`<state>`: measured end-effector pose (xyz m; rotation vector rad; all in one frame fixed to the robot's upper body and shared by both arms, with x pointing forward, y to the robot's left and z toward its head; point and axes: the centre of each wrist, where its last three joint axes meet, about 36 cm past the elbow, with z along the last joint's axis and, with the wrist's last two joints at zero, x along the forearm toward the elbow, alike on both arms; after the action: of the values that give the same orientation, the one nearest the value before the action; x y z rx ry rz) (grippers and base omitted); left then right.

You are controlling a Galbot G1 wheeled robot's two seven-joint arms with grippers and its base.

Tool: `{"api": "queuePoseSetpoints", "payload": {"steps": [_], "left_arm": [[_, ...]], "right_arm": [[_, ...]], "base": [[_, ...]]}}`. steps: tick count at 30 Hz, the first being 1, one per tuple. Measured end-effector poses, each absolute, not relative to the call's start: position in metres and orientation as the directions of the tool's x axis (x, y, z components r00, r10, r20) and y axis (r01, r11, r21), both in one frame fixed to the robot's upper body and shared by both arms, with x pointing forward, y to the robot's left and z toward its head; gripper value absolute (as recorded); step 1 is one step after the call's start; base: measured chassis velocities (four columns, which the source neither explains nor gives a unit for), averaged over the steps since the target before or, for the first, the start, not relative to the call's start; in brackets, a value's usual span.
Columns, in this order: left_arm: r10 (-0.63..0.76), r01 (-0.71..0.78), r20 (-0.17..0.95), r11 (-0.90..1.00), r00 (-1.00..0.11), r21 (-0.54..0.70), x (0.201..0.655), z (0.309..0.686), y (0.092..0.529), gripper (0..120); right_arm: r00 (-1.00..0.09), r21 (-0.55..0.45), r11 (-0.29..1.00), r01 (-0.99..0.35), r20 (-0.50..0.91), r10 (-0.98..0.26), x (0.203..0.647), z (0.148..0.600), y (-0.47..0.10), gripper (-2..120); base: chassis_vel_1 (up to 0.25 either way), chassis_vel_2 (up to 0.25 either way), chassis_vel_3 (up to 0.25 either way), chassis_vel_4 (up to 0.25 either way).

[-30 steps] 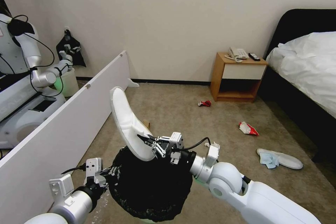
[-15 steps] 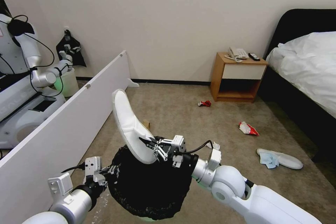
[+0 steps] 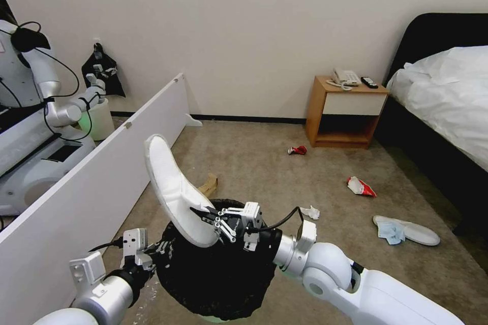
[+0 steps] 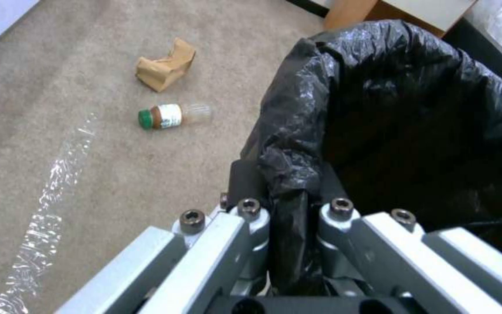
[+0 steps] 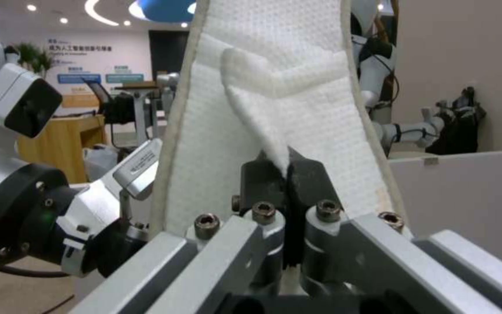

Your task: Pick up the trash bin, then pick up the garbage from the floor and place it into the trash bin.

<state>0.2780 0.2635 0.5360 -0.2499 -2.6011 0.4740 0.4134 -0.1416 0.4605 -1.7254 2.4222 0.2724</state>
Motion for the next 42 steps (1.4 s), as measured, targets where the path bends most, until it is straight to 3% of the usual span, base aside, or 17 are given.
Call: {"api": "queuePoseSetpoints", "payload": {"steps": [19,35,37,39,40,42], "left_arm": [[0.256,0.093,0.424,0.925,-0.869,-0.368,0.277,0.538,0.264,4],[0.257,0.093,0.422,0.924,-0.869,-0.371,0.275,0.539,0.262,4],[0.257,0.094,0.420,0.924,-0.870,-0.370,0.274,0.540,0.262,4],[0.257,0.094,0.420,0.924,-0.870,-0.370,0.274,0.540,0.262,4],[0.257,0.093,0.420,0.924,-0.870,-0.371,0.274,0.540,0.262,4],[0.257,0.093,0.420,0.924,-0.870,-0.371,0.274,0.540,0.261,4]], "right_arm": [[-0.377,0.062,0.372,-0.926,-0.188,-0.907,0.394,0.452,-0.165,0],[-0.398,0.070,0.392,-0.917,-0.167,-0.902,0.383,0.451,-0.179,53],[-0.401,0.071,0.395,-0.916,-0.165,-0.901,0.380,0.451,-0.181,67],[-0.402,0.071,0.395,-0.916,-0.165,-0.901,0.380,0.451,-0.181,67],[-0.402,0.072,0.396,-0.915,-0.164,-0.901,0.379,0.450,-0.182,76],[-0.402,0.073,0.396,-0.916,-0.164,-0.901,0.379,0.451,-0.182,80]], "base": [[0.000,0.000,0.000,0.000],[0.000,0.000,0.000,0.000],[0.000,0.000,0.000,0.000],[0.000,0.000,0.000,0.000],[0.000,0.000,0.000,0.000],[0.000,0.000,0.000,0.000]]}}
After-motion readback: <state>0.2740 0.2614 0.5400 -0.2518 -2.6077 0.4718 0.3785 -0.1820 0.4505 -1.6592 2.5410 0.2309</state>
